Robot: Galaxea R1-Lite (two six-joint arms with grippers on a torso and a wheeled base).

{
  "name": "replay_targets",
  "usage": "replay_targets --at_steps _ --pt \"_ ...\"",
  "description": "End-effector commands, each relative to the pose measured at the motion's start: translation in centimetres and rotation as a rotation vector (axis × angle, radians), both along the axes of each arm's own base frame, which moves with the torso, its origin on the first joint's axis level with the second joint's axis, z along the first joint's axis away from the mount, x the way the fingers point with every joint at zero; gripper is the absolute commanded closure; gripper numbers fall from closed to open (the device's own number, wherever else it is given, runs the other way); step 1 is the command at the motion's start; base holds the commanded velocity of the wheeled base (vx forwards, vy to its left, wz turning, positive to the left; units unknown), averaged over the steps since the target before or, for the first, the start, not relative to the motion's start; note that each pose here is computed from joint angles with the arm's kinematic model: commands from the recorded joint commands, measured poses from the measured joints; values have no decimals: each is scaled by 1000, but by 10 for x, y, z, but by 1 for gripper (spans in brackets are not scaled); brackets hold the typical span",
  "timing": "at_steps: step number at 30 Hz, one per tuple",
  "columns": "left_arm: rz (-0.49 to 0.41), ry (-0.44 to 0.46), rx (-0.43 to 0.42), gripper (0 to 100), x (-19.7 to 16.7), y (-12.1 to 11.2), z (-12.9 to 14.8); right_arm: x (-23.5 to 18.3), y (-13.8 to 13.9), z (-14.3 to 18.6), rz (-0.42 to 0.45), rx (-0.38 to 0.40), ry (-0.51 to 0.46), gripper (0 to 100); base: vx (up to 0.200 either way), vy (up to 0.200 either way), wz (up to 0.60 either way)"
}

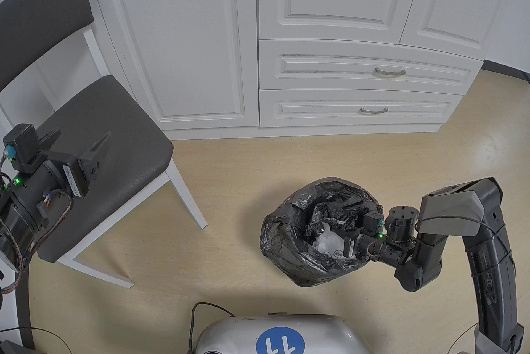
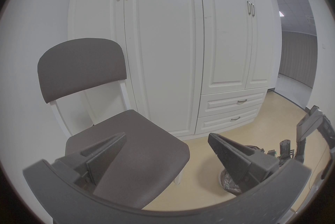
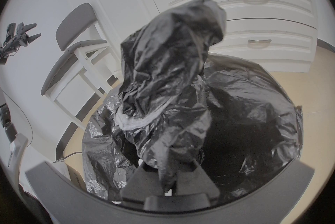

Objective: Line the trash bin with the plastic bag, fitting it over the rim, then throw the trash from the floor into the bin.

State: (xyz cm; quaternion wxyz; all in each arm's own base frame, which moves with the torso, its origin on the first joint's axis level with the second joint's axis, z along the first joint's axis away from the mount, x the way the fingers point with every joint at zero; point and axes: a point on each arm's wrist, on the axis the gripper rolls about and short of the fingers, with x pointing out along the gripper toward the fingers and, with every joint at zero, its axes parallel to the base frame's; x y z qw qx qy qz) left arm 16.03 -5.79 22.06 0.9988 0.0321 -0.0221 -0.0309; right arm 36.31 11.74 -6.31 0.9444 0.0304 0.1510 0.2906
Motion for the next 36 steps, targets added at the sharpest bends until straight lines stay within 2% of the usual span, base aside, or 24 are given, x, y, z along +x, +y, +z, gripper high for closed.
replay_targets --at_steps 1,9,13,19,23,29,30,36 --pt "-1 3 1 0 1 -1 0 -4 -10 12 17 16 -13 100 0 0 0" --pt "-2 14 6 0 3 -2 -3 0 -7 22 34 54 -31 100 0 0 0" --pt "-2 16 6 0 3 -2 -3 0 9 27 40 140 6 100 0 0 0" --pt "-4 17 7 0 3 -2 -4 12 34 20 -66 193 -16 100 0 0 0" --pt "-1 11 5 0 2 -1 -2 17 48 5 -62 193 -20 100 0 0 0" --pt "-1 13 5 0 2 -1 -3 34 66 2 -113 217 -99 100 0 0 0" --pt "-1 16 6 0 3 -1 -3 42 71 6 -140 242 -136 100 0 0 0" --pt "-1 30 12 0 6 -3 -6 56 77 21 -189 320 -195 100 0 0 0"
